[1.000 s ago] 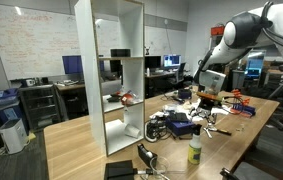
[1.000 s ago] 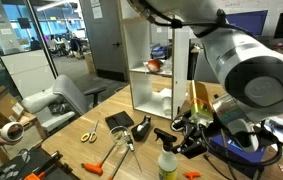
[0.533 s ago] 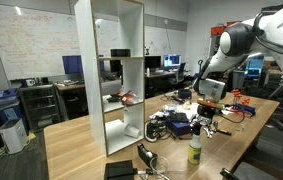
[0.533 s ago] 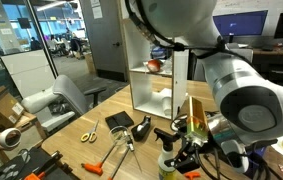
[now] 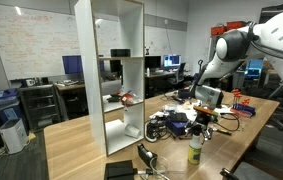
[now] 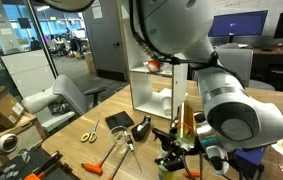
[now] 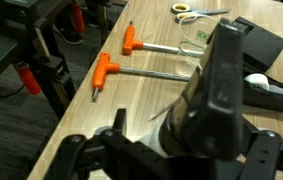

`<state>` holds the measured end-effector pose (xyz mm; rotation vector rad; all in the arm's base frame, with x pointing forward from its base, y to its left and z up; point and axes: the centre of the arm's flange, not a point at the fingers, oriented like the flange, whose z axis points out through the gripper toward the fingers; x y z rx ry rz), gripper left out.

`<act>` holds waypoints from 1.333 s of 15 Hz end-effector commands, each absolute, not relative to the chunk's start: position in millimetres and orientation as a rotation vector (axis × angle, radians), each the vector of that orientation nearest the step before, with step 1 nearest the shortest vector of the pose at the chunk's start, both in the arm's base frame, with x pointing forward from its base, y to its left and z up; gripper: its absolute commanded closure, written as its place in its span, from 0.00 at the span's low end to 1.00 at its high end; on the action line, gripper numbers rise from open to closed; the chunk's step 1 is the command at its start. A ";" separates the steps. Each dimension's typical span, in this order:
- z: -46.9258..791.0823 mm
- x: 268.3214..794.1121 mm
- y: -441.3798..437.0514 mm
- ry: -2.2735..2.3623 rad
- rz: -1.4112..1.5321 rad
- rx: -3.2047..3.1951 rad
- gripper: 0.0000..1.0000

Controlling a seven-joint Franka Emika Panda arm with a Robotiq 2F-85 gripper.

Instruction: Pick up the white bottle and put it on the shelf.

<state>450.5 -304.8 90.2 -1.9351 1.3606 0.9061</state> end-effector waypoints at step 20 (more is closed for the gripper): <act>97.6 457.0 -290.8 1.301 0.833 -1.937 0.96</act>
